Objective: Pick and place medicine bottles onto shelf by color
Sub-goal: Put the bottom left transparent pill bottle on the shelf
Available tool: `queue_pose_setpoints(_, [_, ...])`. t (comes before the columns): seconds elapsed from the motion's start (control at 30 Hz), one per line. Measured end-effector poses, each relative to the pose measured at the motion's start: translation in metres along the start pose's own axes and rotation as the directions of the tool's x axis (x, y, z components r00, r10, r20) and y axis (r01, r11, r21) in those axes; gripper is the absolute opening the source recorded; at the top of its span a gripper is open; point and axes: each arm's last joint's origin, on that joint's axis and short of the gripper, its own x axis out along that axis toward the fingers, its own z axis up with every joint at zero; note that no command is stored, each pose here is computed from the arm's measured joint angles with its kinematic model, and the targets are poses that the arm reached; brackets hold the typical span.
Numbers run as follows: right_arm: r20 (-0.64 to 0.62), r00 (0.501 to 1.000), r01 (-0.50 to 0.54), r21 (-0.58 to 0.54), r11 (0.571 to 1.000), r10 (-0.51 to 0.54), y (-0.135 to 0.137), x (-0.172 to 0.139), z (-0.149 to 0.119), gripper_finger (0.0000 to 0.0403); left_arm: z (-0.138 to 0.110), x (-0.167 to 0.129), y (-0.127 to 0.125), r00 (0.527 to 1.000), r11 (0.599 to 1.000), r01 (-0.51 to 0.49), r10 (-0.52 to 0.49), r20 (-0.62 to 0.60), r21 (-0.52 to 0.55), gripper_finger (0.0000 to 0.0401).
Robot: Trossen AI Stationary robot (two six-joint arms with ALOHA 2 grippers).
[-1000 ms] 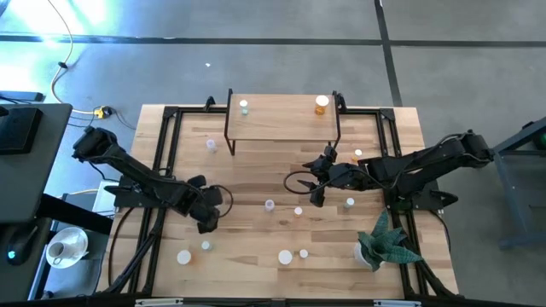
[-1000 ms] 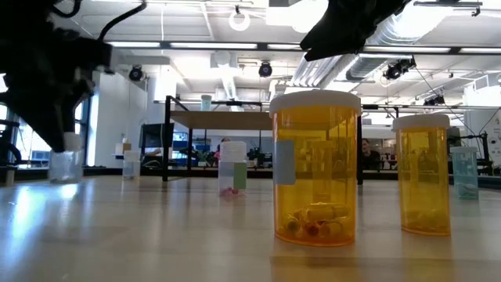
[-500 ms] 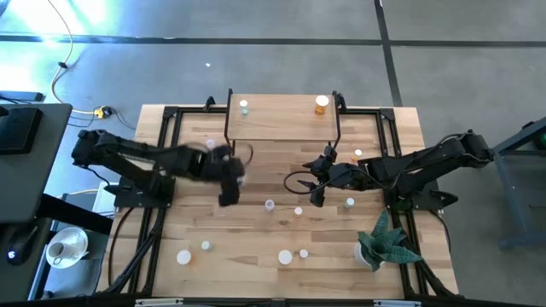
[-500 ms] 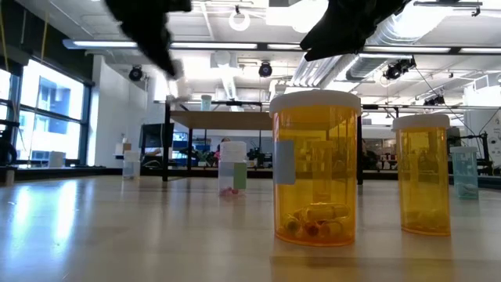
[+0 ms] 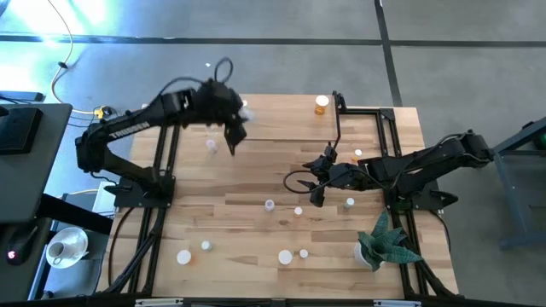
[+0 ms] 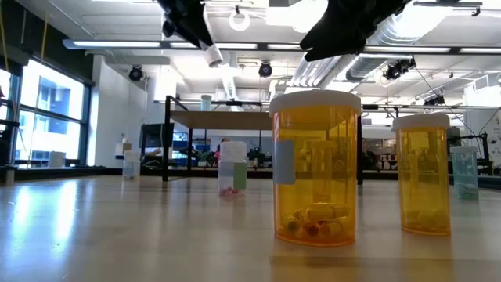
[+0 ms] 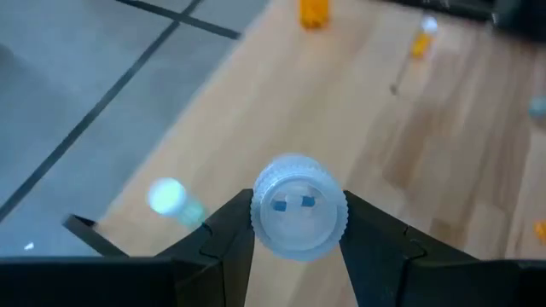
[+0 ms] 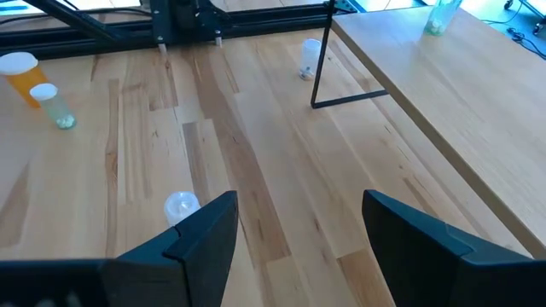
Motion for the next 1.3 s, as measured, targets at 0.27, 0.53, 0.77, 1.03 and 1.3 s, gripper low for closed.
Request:
queue_pose_setpoints(0.27, [-0.003, 1.0, 0.003, -0.004, 1.0, -0.003, 0.0, 0.0, 0.0, 0.0243, 0.03, 0.023, 0.034, 0.996, 0.994, -0.037, 0.029, -0.085, -0.102, 0.0141])
queue_pose_setpoints(0.53, [-0.018, 1.0, 0.006, -0.01, 1.0, -0.006, -0.001, 0.0, -0.002, 0.0243, 0.05, 0.059, 0.044, 0.981, 0.992, -0.029, 0.004, -0.196, -0.122, 0.0142])
queue_pose_setpoints(0.77, [-0.02, 1.0, 0.006, -0.01, 1.0, -0.007, -0.001, 0.0, -0.002, 0.0243, 0.052, 0.098, 0.041, 0.96, 0.99, 0.005, -0.044, -0.277, -0.14, 0.0142])
queue_pose_setpoints(1.03, [-0.021, 1.0, 0.006, -0.006, 1.0, -0.006, -0.001, 0.0, -0.002, 0.0243, 0.046, 0.132, 0.038, 0.938, 0.993, 0.009, -0.05, -0.344, -0.119, 0.0142])
queue_pose_setpoints(1.3, [-0.034, 0.999, 0.007, 0.009, 1.0, -0.007, -0.001, 0.0, -0.004, 0.0243, 0.04, 0.151, 0.046, 0.925, 0.993, -0.023, -0.023, -0.38, -0.115, 0.0142])
